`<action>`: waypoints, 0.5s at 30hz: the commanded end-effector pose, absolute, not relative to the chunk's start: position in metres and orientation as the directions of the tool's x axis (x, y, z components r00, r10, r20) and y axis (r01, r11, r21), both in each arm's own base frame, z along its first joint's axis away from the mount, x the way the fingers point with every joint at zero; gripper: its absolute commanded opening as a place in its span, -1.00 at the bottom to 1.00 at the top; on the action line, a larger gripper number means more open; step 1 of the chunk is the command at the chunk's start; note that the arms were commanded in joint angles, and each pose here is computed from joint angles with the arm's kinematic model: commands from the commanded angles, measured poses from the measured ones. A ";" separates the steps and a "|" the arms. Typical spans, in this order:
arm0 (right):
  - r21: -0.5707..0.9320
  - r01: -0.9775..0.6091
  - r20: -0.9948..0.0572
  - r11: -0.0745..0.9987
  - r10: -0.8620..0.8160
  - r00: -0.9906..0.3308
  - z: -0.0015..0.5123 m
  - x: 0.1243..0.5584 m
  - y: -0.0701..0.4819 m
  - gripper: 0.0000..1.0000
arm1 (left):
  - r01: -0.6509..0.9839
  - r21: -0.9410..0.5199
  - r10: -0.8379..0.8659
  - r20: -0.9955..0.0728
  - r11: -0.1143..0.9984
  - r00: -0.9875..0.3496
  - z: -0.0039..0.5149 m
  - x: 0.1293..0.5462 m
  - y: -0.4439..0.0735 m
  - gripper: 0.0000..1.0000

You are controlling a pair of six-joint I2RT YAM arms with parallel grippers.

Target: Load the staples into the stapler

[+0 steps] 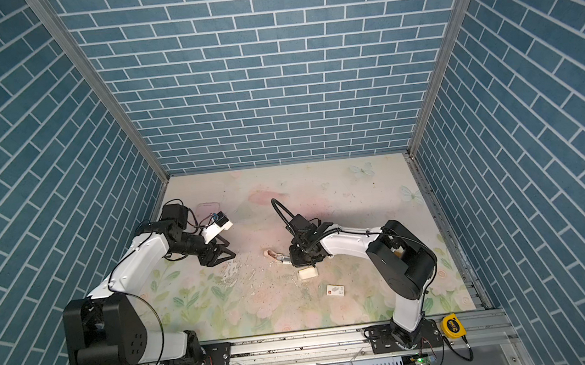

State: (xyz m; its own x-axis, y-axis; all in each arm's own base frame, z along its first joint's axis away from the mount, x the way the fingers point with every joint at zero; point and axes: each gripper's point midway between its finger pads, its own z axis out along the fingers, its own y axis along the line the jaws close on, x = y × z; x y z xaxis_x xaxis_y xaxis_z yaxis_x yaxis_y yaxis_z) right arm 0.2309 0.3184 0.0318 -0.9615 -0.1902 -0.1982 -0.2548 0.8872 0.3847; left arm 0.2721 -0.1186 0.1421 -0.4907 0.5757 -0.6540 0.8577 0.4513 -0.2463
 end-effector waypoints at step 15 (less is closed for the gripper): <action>0.385 -0.169 -0.173 0.907 -0.109 -0.979 0.031 0.246 0.321 -0.54 | 0.875 -0.274 0.583 -0.661 0.399 -0.473 0.134 0.288 -0.134 0.16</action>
State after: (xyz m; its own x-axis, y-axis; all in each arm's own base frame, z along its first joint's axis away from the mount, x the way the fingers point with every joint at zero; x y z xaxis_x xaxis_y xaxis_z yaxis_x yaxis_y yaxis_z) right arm 0.2443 0.3251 0.0345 -0.9683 -0.1504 -0.1996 -0.2203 0.8907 0.3976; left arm 0.2871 -0.1299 0.1284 -0.4896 0.5860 -0.6457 0.8654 0.4173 -0.2774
